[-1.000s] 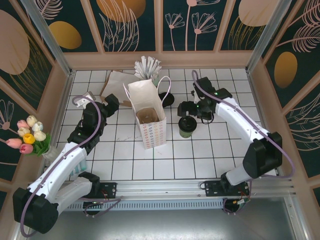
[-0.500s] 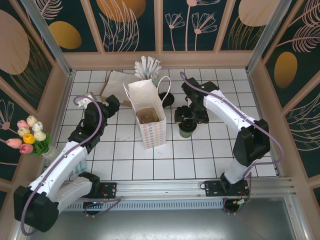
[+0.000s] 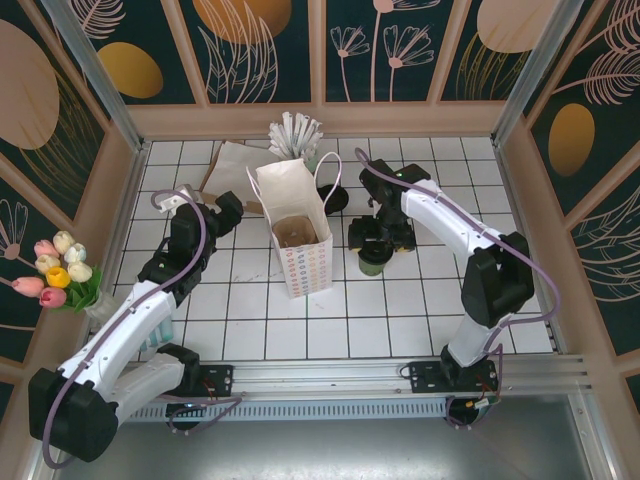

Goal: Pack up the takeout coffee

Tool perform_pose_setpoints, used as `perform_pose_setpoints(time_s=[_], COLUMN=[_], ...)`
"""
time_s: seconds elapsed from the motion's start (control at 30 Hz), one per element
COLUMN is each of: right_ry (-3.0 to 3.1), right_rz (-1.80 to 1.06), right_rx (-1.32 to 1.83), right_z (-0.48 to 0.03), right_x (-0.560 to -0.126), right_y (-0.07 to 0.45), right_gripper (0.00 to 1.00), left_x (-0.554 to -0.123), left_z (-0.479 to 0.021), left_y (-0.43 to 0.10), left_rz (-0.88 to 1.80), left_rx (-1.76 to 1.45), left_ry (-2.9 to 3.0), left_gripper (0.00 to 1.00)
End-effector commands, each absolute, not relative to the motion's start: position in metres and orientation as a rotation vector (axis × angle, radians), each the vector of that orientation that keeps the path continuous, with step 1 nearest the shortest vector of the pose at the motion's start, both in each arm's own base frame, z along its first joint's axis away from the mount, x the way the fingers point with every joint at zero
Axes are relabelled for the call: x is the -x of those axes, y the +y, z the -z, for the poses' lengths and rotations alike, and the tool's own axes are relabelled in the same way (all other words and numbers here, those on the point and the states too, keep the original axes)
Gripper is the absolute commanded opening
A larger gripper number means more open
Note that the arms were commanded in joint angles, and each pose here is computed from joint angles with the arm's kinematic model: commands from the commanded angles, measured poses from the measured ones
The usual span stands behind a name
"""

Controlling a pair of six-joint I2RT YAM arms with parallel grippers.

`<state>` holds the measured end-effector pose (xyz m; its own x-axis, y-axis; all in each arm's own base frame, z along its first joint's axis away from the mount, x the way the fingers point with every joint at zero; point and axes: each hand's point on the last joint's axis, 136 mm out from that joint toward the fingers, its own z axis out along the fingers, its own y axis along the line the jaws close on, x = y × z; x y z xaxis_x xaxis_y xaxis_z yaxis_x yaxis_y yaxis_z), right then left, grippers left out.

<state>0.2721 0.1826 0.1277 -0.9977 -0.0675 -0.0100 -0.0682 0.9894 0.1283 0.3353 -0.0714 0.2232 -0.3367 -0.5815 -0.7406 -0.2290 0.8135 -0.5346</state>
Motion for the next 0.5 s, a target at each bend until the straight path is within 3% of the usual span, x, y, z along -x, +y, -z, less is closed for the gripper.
perform_pose_setpoints(time_s=[0.0,0.47], right_ry=[3.18,3.185], right_rz=[-0.122,-0.041], right_rx=[0.095,0.12], right_z=[-0.1174,-0.1086], right_x=[-0.2636,-0.266], right_y=[0.1761,0.1788], right_gripper=[0.99,0.99], left_x=[-0.3329,-0.3301], left_z=[-0.2134,-0.2087], left_y=[-0.0731,-0.074], left_rz=[0.399,0.397], left_rx=[0.582,0.565], left_ry=[1.956,1.973], left_gripper=[0.98,0.99])
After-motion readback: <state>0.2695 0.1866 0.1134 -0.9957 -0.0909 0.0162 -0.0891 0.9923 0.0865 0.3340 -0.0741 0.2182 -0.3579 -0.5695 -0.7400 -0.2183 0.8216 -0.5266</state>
